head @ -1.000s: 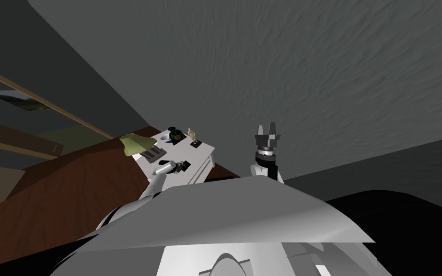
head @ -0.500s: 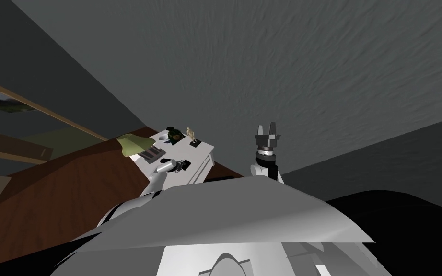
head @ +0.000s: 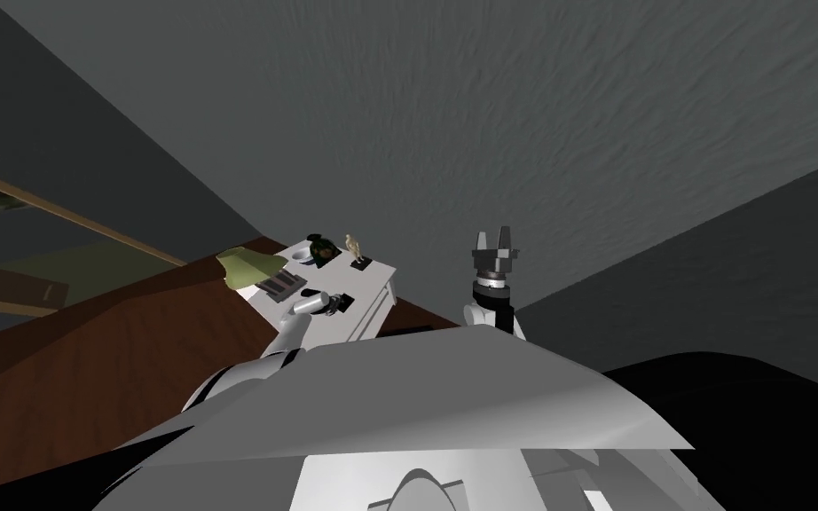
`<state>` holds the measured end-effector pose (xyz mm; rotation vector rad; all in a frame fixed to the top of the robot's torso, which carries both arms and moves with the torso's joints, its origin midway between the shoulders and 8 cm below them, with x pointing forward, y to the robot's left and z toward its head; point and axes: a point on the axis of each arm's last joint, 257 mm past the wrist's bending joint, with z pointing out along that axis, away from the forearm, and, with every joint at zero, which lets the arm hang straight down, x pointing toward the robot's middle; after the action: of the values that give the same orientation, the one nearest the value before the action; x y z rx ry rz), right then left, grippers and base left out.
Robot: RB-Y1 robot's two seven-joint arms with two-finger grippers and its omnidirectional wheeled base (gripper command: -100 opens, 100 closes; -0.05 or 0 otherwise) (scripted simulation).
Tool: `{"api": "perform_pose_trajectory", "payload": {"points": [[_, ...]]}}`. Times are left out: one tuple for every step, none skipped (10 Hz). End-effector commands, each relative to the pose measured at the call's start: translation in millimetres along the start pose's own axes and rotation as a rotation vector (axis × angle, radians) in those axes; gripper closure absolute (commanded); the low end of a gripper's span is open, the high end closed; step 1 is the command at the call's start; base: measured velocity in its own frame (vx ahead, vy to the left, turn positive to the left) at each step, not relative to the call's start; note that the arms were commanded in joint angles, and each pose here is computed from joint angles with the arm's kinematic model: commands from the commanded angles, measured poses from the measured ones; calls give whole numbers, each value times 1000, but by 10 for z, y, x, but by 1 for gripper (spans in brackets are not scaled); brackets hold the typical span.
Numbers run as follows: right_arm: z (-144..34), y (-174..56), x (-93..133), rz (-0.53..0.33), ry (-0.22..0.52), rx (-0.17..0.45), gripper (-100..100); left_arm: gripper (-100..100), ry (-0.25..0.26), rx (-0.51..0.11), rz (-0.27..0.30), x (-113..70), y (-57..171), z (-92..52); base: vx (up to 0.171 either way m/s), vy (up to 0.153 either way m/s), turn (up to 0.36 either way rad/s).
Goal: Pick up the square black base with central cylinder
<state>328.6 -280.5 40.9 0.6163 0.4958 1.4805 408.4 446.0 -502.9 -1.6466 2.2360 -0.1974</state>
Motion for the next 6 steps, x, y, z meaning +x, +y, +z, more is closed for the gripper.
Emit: {"api": "perform_pose_trajectory", "payload": {"points": [[0, 0, 0, 0, 0, 0, 0, 100, -6, -4, -15, -7, -73, -14, -96, 40, -107], [0, 0, 0, 0, 0, 0, 0, 100, -11, -6, -25, -13, -112, -21, -100, 43, -129], [0, 0, 0, 0, 0, 0, 0, 100, -11, -6, -33, -13, -112, -21, -63, 39, -57], [0, 0, 0, 0, 0, 0, 0, 100, -16, -9, -44, -21, -152, -29, -51, 36, -61], [0, 0, 0, 0, 0, 0, 0, 100, -13, -9, -34, -11, -126, -27, -24, 17, -20], [-1, 0, 0, 0, 0, 0, 0, 0, -13, -9, -38, -11, -128, -28, 0, 0, 0]]}}
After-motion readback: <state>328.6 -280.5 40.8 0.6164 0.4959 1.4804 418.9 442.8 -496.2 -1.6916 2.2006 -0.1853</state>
